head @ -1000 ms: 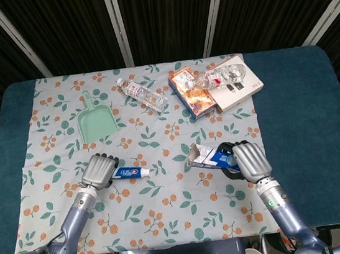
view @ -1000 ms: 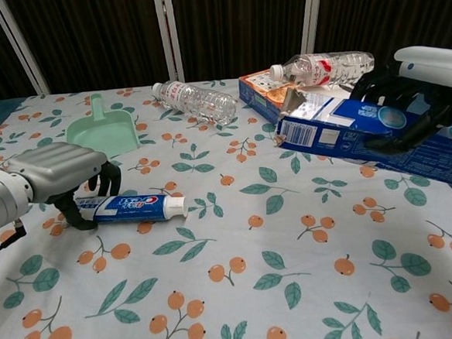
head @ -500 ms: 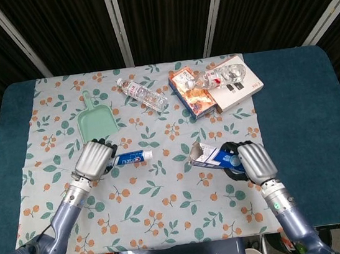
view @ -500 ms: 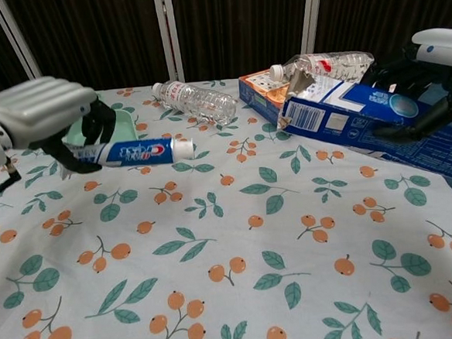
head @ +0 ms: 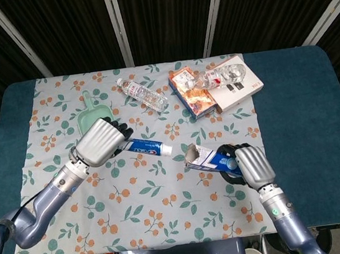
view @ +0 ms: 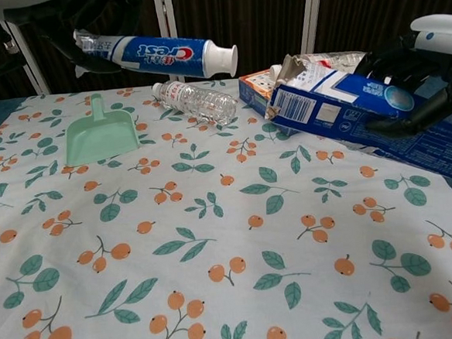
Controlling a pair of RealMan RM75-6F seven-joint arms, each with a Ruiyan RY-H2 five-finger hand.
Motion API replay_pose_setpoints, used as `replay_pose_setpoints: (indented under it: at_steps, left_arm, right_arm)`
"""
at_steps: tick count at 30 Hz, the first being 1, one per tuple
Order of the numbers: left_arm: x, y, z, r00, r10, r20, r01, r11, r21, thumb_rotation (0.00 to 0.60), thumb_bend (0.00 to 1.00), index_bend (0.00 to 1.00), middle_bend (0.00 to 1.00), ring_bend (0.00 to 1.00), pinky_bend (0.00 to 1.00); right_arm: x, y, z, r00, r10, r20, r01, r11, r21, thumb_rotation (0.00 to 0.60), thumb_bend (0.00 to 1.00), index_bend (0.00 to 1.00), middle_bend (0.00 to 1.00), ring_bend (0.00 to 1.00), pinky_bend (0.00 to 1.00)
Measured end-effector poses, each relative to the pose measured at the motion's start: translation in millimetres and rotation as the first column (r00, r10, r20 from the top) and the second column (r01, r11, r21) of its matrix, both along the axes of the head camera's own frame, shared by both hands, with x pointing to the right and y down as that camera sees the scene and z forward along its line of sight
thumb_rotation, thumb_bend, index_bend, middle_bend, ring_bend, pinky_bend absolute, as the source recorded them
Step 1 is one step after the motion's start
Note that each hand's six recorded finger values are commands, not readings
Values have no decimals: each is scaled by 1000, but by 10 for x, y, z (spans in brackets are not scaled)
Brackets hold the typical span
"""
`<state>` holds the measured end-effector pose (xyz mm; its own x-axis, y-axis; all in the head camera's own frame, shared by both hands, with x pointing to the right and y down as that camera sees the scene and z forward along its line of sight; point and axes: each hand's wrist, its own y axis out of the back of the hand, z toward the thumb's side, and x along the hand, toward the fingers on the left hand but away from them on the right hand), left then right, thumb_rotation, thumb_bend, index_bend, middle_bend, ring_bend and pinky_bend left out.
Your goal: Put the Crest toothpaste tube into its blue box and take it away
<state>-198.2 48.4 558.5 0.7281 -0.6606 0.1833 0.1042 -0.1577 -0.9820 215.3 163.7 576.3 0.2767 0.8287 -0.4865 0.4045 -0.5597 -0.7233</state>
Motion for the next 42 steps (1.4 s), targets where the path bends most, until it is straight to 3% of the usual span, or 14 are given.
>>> replay_pose_setpoints:
  at_steps: [14, 32, 38, 42]
  left_arm:
    - [334, -26, -151, 996, 70, 49, -73, 996, 60, 600, 456, 731, 767, 707, 713]
    - [739, 71, -171, 987, 140, 72, -146, 986, 86, 600, 456, 730, 767, 707, 713]
    - [850, 99, -173, 980, 175, 99, -186, 976, 113, 600, 456, 725, 756, 700, 713]
    - [961, 102, -238, 968, 218, 120, -238, 954, 182, 600, 455, 703, 730, 682, 707]
  right_arm:
    - [-20, 29, -110, 1000, 3, 15, -3, 1000, 1, 600, 339, 436, 515, 471, 378]
    - [58, 35, -138, 999, 18, 33, -18, 1000, -7, 600, 339, 436, 515, 471, 378]
    - [84, 27, -170, 999, 27, 47, -26, 1000, -5, 600, 339, 436, 515, 471, 378]
    - [112, 15, -193, 997, 40, 64, -40, 999, -6, 600, 340, 436, 515, 471, 378]
